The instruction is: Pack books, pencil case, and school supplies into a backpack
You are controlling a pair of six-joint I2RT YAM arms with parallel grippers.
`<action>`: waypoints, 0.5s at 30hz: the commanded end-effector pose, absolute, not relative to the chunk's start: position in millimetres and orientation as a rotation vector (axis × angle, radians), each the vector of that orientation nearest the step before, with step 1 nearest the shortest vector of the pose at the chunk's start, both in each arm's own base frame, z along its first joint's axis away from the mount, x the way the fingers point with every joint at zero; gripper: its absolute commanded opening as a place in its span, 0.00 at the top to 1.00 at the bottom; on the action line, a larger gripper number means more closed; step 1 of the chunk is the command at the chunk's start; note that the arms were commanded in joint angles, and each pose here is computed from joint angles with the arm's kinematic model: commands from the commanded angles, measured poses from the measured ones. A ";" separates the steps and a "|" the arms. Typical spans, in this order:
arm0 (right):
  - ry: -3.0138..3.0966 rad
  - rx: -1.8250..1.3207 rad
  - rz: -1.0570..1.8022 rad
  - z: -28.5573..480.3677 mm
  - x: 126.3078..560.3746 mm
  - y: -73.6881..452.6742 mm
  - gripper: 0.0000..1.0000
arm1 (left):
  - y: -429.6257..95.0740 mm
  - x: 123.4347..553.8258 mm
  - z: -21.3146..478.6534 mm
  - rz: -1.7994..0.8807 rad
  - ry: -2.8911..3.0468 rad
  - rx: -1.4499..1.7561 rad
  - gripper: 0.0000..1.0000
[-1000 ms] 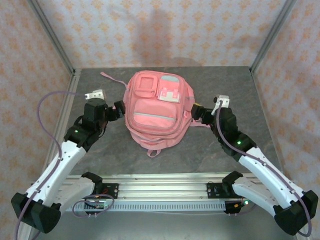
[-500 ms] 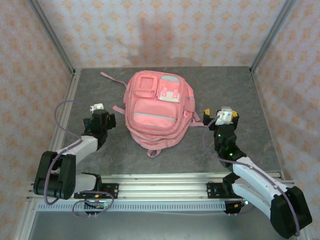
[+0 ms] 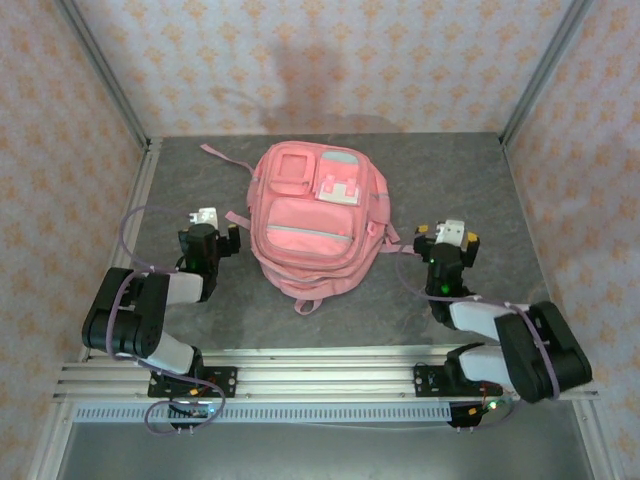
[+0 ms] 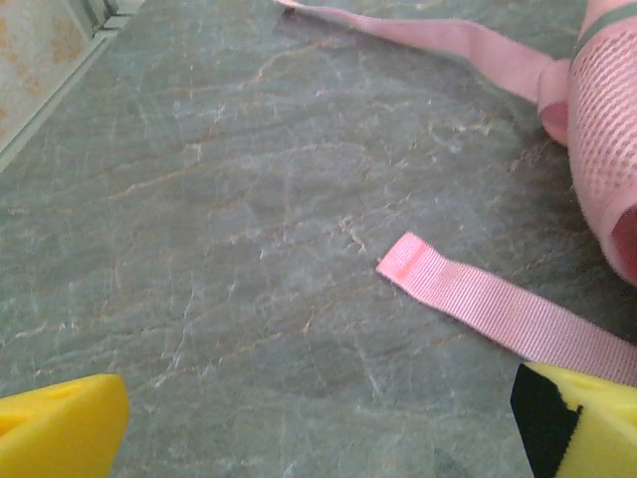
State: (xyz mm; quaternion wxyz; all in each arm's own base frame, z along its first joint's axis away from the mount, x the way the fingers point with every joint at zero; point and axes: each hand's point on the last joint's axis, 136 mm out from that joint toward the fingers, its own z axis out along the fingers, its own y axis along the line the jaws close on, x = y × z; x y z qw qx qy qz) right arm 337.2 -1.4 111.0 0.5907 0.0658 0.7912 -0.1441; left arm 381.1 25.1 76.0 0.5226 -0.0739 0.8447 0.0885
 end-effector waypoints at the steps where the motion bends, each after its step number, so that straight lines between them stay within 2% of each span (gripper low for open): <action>1: 1.748 0.202 -0.286 134.5 354.8 -2.2 0.00 | 21.8 392.0 93.8 0.203 1.965 -0.150 0.00; 8: 1.734 0.381 -0.210 105.8 369.9 -39.9 0.00 | 21.8 392.1 94.0 0.203 1.966 -0.151 0.00; 13: 1.917 0.197 0.000 90.6 395.8 -11.9 0.00 | 21.9 392.1 93.6 0.201 1.968 -0.151 0.00; 15: 1.939 0.219 0.039 88.6 395.7 -16.6 0.00 | 21.9 392.3 94.0 0.201 1.967 -0.151 0.00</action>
